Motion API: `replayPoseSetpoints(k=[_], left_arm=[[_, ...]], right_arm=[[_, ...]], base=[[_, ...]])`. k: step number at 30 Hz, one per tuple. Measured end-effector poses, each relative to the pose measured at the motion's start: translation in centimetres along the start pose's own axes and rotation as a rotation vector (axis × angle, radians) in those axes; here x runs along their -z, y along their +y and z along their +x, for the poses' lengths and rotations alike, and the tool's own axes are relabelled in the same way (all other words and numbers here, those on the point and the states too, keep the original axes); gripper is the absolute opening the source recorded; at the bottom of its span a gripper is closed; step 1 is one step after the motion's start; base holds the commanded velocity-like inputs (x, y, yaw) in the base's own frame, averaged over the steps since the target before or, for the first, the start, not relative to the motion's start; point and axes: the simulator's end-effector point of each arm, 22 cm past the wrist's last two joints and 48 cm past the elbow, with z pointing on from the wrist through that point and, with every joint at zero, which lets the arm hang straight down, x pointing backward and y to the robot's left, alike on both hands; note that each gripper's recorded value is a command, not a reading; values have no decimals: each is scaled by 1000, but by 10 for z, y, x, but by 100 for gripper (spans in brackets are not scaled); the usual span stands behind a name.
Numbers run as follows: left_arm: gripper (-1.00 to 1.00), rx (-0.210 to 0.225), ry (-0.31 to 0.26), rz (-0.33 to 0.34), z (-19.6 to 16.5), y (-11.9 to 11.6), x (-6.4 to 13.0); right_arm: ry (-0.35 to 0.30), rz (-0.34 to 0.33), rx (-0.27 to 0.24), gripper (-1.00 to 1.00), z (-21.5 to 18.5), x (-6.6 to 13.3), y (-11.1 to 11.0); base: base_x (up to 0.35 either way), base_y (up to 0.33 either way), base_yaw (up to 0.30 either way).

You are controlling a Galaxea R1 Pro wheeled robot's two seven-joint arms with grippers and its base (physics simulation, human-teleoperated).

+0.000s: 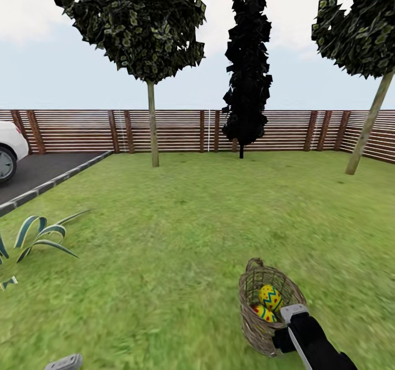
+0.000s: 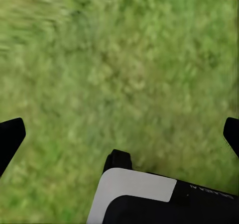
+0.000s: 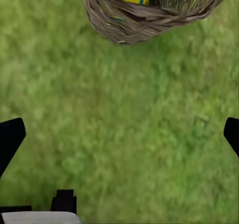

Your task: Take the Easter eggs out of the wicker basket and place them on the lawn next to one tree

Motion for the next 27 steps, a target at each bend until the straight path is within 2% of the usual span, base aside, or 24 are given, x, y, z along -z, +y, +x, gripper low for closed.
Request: replayPoseSetpoints(k=[21, 27], left_arm=[[100, -2, 4, 2, 2, -2, -1], [100, -3, 4, 1, 2, -3, -1]], right_arm=[[2, 0, 5, 100, 1, 0, 2], [2, -1, 7, 100, 1, -1, 3]], base=[[321, 0, 0], [175, 0, 0]])
